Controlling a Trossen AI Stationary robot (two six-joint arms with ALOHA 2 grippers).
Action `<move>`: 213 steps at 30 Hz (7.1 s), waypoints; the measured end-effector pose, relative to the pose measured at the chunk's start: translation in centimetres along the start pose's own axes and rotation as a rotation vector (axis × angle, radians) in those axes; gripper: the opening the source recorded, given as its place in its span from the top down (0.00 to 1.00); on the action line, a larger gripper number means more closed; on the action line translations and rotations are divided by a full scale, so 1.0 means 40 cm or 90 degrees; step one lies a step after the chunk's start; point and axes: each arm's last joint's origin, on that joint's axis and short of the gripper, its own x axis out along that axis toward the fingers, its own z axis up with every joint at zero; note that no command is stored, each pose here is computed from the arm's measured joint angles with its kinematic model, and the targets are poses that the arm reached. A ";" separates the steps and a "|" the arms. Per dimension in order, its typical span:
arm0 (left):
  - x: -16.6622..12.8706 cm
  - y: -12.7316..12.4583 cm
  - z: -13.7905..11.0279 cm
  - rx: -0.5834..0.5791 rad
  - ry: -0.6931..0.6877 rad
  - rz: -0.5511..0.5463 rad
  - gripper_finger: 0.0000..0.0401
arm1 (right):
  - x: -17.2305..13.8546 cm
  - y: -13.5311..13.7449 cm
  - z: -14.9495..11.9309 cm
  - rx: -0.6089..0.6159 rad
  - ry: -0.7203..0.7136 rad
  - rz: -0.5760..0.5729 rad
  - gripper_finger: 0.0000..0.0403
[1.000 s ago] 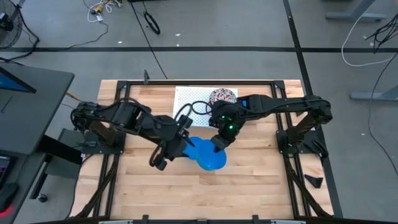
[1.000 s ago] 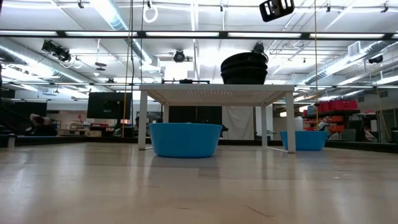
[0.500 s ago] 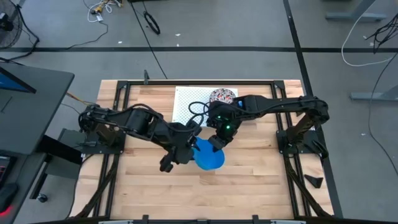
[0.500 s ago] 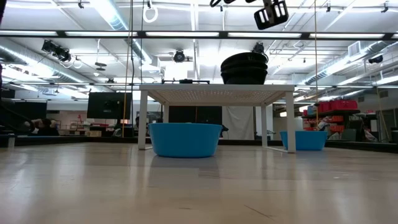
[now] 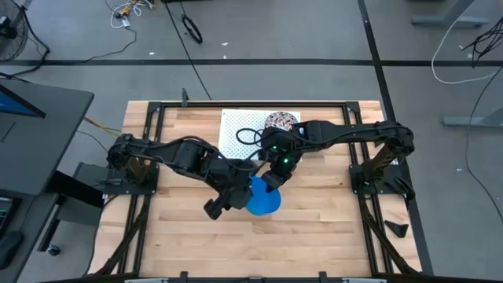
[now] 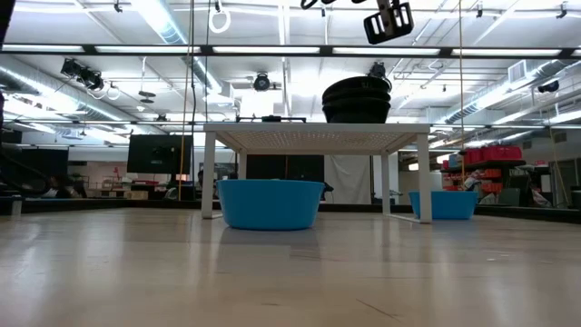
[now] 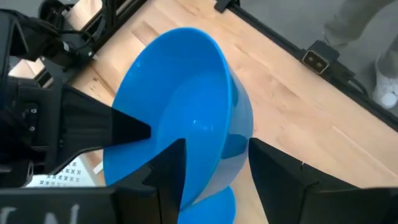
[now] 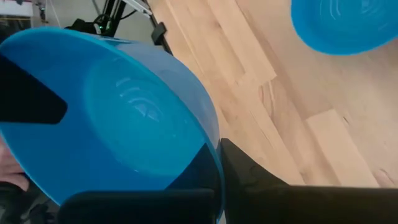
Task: Pick & Place Mini bowls
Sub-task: Put the bottom right blue bowl on the shelf, then stack the right blue bowl on top of the other blue bowl on the shelf
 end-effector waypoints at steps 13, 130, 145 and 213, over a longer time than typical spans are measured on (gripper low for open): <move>-0.002 -0.005 0.004 -0.002 -0.022 -0.034 0.91 | -0.002 0.004 0.002 -0.018 0.019 0.033 1.00; 0.109 0.305 -0.502 -0.285 0.337 0.068 0.87 | -0.208 0.121 -0.286 -0.369 -0.245 -0.111 0.52; 0.053 0.308 -0.441 -0.294 0.295 0.121 0.73 | -0.208 0.119 -0.287 -0.423 -0.236 -0.125 0.52; -0.134 0.016 -0.030 -0.446 0.068 0.071 0.50 | -0.310 -0.087 -0.251 -0.152 -0.098 -0.446 0.29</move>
